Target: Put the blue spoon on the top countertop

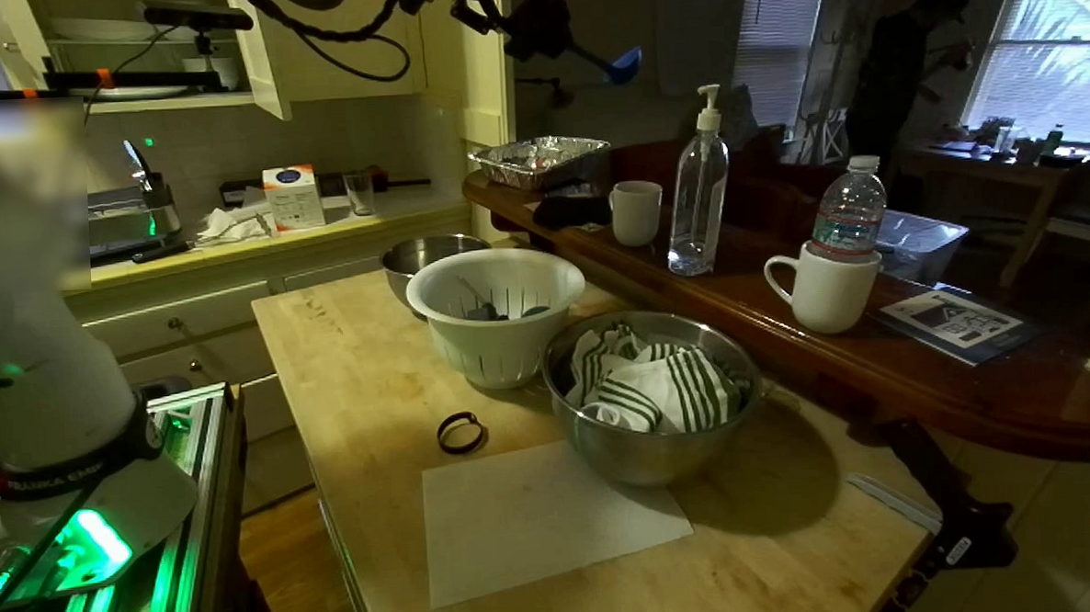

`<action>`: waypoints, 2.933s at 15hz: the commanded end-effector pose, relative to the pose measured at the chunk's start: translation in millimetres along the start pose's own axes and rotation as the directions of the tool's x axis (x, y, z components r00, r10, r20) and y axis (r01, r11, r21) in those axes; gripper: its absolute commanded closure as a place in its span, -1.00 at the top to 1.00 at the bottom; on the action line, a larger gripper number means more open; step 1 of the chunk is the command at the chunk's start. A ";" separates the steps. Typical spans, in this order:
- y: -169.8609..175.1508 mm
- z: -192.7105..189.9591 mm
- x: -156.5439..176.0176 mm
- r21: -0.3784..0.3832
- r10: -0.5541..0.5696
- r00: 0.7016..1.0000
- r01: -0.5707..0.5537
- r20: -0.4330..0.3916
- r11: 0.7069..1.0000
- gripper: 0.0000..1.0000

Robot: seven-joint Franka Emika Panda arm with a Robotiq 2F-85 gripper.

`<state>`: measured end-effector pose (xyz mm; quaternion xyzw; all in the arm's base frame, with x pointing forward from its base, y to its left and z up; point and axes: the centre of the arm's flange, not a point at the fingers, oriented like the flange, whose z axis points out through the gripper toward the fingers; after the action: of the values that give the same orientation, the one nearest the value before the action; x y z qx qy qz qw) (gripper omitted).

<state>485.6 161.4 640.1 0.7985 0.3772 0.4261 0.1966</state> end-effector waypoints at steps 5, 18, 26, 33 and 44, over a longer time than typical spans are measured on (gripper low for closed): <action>-11.0 94.9 30.7 0.170 0.087 0.994 -0.074 -0.067 0.983 -0.17; -43.6 167.3 16.5 0.293 0.159 0.987 -0.152 -0.002 0.944 -0.17; -57.6 175.1 22.2 0.553 0.147 0.988 -0.153 0.055 0.819 -0.17; -36.8 179.3 -14.1 0.484 0.199 0.966 -0.256 0.166 0.837 -0.17; -34.3 224.4 -5.9 0.501 0.095 0.959 -0.221 0.266 0.837 -0.17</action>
<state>633.9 176.8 491.4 0.8853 0.3924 0.2480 -0.0265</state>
